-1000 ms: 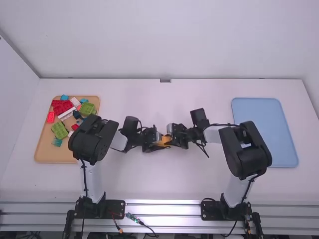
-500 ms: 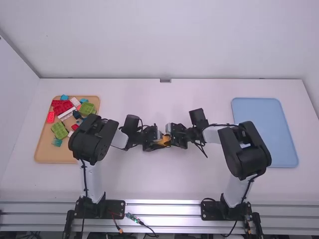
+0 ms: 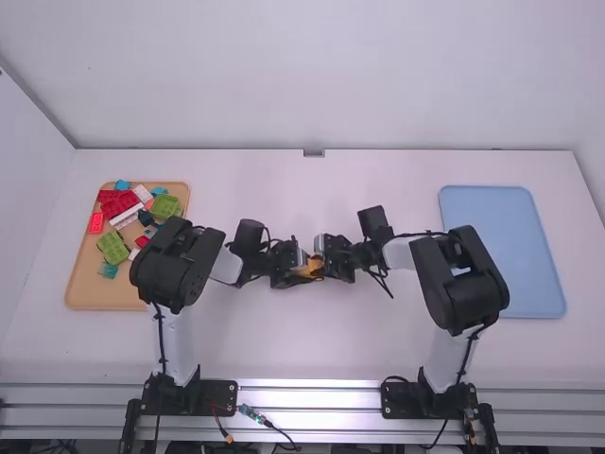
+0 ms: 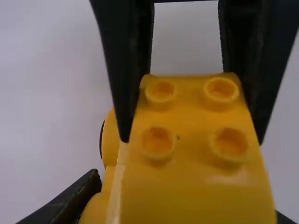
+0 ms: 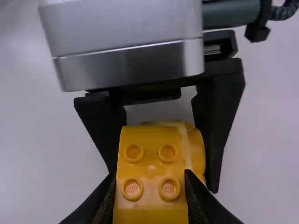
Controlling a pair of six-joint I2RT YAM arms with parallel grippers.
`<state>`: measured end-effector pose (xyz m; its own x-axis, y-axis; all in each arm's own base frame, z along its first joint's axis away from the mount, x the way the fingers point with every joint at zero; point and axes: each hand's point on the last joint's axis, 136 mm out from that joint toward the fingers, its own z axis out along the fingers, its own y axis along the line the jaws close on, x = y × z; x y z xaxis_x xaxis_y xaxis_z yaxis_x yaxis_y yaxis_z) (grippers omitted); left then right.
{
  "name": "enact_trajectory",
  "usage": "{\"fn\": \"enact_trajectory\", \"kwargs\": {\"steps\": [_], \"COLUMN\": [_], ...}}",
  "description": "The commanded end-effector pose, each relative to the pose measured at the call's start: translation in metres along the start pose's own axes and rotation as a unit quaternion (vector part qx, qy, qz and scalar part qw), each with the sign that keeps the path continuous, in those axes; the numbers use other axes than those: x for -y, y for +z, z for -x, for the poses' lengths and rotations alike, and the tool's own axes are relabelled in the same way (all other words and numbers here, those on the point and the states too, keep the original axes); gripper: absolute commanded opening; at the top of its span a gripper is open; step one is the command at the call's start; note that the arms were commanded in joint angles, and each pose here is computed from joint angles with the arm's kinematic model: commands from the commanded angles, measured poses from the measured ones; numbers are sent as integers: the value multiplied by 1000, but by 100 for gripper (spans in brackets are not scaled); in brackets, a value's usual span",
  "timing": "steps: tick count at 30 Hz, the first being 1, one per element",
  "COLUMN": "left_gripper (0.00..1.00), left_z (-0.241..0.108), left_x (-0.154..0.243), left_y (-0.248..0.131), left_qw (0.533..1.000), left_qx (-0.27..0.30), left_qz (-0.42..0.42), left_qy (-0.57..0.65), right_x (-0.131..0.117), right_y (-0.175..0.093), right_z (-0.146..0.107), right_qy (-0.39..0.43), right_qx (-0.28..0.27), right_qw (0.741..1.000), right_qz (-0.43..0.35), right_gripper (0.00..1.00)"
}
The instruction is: Assemble lego blocks to make yellow taxi
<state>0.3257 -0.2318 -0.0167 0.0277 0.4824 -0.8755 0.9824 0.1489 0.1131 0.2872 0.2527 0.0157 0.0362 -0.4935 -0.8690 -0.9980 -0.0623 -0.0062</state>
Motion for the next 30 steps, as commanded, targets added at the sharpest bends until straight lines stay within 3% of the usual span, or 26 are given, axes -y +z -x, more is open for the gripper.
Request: {"fn": "enact_trajectory", "kwargs": {"steps": [1, 13, 30], "left_gripper": [1, 1, 1], "left_z": [-26, -31, -35], "left_x": [3, 12, 15], "left_y": [2, 2, 0], "left_qw": [999, 998, 998], "left_qx": [-52, -63, -65], "left_qz": [11, -7, -8], "left_qy": [-9, -6, -12], "right_x": [-2, 9, 24], "right_y": [4, 5, -7], "right_z": [-12, -19, 5], "right_qy": [4, 12, -9], "right_qx": [-14, -26, -14], "right_qw": [1000, 999, 1000], "right_qz": [4, -22, -18], "right_gripper": [0, 0, 0]}}
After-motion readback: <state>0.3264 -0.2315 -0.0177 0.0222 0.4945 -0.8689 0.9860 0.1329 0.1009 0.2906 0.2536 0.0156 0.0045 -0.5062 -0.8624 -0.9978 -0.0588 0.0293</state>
